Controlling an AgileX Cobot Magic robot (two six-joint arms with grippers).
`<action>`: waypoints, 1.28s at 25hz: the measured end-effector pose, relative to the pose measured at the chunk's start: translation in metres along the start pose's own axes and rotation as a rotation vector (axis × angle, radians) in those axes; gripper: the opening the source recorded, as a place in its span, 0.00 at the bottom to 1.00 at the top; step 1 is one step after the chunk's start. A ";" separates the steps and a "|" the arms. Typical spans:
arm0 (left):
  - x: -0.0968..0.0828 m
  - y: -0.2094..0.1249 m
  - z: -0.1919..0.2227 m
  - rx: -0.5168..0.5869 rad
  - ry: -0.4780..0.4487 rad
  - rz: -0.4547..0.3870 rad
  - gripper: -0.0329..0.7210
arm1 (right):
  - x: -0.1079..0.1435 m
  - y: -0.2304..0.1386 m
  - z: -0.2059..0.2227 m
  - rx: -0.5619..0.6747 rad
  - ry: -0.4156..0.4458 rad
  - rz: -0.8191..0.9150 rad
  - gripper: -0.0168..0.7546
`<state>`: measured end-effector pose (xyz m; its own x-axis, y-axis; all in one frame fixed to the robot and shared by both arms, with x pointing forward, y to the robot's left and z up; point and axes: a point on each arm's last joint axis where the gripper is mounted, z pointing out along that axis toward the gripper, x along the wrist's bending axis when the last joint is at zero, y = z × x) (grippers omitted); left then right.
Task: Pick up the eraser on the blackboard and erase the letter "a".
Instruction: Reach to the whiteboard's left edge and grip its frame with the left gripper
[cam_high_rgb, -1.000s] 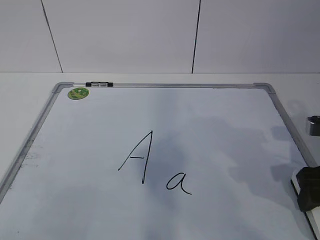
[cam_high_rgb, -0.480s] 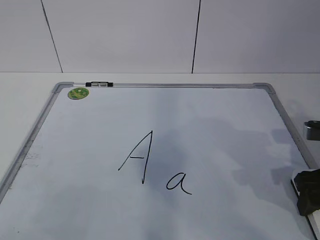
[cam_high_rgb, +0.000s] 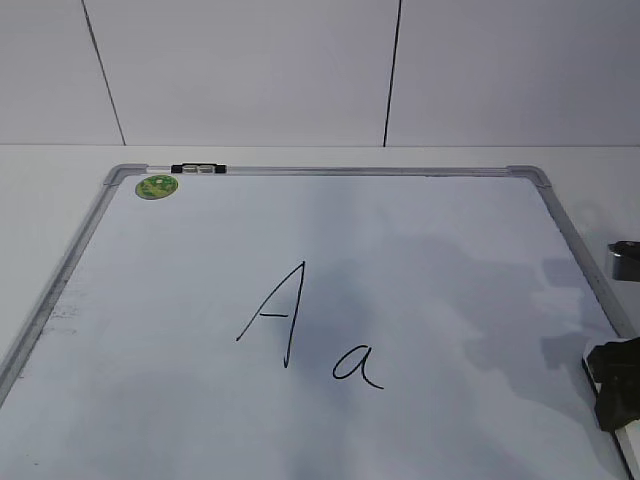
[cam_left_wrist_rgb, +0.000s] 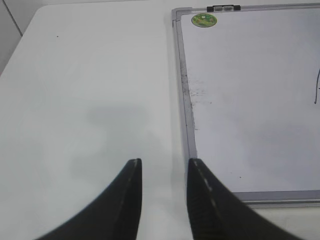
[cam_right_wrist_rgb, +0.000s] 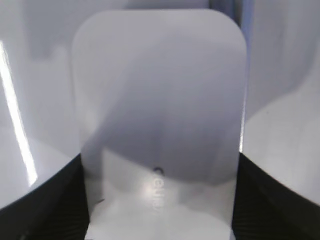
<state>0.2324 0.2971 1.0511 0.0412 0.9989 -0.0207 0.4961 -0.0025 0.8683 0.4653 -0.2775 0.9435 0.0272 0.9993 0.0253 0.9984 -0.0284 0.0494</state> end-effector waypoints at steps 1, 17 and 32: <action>0.000 0.000 0.000 0.000 0.000 0.000 0.36 | 0.000 0.000 0.000 0.000 0.001 0.001 0.77; 0.000 0.000 0.000 0.000 0.000 0.000 0.36 | 0.001 0.000 0.000 -0.001 0.006 0.013 0.75; 0.000 0.000 0.000 0.000 0.000 0.000 0.36 | 0.006 0.015 -0.029 0.049 0.034 0.013 0.75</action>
<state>0.2324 0.2971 1.0511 0.0412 0.9989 -0.0207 0.4961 -0.0025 0.8683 0.4787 -0.2728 0.9733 0.0393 0.9974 0.0597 0.9992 -0.0394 -0.0003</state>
